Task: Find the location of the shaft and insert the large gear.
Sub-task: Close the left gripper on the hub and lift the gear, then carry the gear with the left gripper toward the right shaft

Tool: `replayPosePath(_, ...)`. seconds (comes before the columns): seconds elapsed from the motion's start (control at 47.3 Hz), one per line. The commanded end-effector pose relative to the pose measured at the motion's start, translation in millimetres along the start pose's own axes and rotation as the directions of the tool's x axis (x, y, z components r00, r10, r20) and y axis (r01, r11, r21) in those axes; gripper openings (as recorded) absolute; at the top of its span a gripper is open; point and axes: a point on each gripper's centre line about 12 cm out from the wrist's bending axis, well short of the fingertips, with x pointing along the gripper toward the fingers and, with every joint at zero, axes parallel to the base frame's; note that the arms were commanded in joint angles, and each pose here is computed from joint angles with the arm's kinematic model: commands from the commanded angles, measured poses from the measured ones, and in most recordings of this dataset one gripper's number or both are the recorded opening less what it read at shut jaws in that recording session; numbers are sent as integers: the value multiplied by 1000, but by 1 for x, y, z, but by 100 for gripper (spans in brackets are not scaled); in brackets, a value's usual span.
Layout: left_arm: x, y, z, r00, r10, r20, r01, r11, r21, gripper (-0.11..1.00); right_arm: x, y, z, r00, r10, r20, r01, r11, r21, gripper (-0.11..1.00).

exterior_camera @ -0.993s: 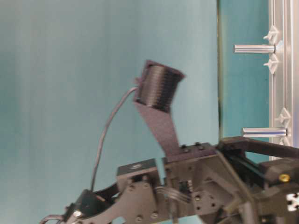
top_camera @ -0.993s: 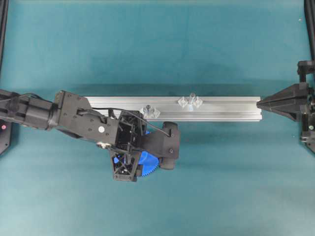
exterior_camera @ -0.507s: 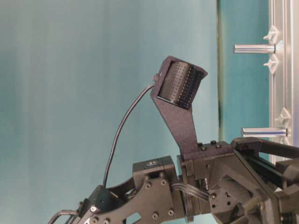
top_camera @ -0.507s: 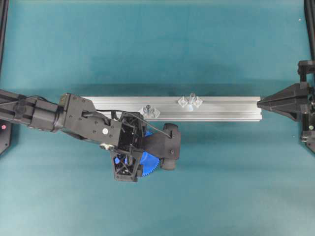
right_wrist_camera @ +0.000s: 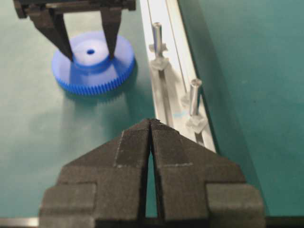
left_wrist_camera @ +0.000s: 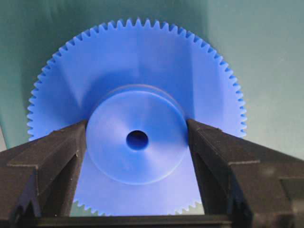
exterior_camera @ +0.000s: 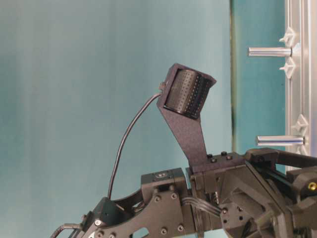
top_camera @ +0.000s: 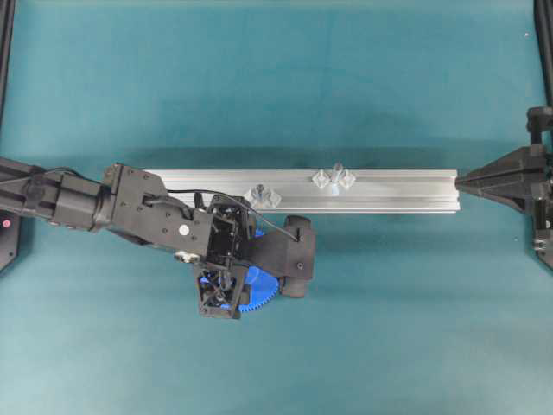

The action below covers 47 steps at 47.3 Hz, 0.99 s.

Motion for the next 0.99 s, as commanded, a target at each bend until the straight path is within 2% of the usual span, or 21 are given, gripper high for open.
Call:
replayPosePath(0.0, -2, -2, 0, 1000, -1, 3, 1, 1000, 6, 71, -1, 0, 7, 1000, 0, 22, 0, 1000, 5, 3)
replayPosePath(0.401, -12, -3, 9, 999, -1, 35, 0, 1000, 17, 71, -2, 0, 7, 1000, 1, 26, -1, 1000, 7, 3)
replayPosePath(0.528, -29, -3, 21, 997, -2, 81, 1, 1000, 18, 71, -3, 1, 8, 999, 2, 38, -2, 1000, 6, 3)
replayPosePath(0.803, -55, -3, 41, 996, 0, 87, -2, 1000, 25, 71, -5, 1, 9, 999, 3, 47, -3, 1000, 6, 3)
replayPosePath(0.972, -72, -3, 53, 998, 3, 69, -9, 996, 84, 71, -5, 0, 10, 999, 2, 51, -2, 1000, 7, 3)
